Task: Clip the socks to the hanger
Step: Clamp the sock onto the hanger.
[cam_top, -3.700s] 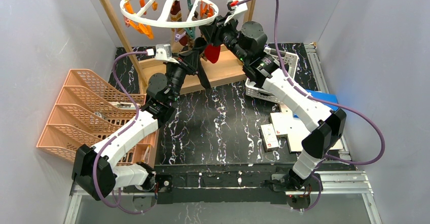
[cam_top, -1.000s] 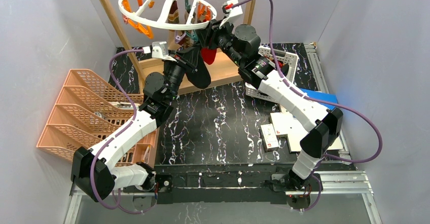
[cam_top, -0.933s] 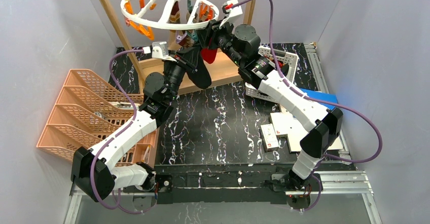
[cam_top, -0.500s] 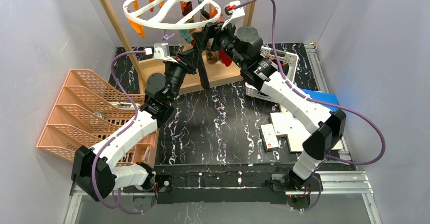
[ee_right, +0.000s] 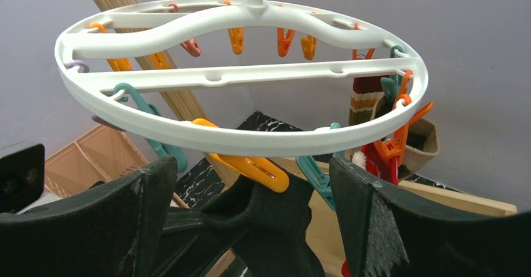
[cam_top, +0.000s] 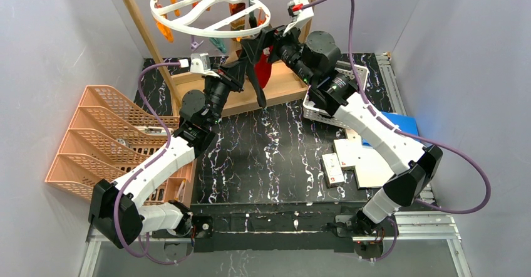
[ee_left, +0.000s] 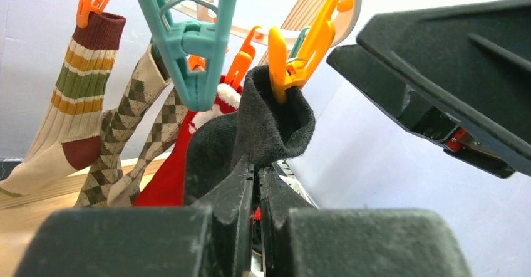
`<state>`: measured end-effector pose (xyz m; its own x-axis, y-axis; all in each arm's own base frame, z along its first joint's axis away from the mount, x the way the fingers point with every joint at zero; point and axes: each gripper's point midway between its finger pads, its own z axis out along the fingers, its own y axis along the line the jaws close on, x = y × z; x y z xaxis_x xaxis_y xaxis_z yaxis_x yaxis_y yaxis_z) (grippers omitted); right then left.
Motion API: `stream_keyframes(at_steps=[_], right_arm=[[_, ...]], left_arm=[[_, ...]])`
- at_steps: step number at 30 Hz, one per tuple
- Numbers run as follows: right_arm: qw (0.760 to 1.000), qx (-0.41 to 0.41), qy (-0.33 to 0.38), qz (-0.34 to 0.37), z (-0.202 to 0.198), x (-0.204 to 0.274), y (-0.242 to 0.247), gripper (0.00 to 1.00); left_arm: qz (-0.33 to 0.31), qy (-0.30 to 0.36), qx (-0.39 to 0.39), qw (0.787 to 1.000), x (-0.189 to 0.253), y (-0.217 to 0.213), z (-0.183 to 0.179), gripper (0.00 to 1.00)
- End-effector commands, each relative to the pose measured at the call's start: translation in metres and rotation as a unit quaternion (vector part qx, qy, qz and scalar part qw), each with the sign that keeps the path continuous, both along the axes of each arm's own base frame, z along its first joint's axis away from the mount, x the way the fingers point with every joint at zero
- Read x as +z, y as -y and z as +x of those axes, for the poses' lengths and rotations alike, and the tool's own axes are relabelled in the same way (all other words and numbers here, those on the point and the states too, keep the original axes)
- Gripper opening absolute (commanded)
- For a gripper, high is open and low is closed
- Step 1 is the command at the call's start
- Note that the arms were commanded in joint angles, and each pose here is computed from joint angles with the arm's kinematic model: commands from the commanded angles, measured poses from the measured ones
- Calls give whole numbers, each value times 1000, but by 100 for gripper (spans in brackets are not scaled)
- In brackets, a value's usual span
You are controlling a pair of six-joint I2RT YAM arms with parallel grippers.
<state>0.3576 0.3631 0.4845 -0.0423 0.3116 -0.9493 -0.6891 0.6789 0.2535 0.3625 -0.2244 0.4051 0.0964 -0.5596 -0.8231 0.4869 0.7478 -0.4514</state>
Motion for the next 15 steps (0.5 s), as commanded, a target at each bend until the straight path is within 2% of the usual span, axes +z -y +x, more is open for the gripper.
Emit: stream_keyframes(at_steps=[1, 4, 15], right_arm=[[1000, 7, 23, 4, -18, 17, 12, 99], [1000, 8, 23, -2, -21, 16, 15, 99], [1000, 13, 20, -13, -35, 2, 27, 99]], left_arm=[[-23, 29, 12, 999, 25, -8, -5, 0], [-23, 32, 19, 999, 27, -12, -7, 2], [-19, 32, 31, 999, 28, -18, -9, 24]])
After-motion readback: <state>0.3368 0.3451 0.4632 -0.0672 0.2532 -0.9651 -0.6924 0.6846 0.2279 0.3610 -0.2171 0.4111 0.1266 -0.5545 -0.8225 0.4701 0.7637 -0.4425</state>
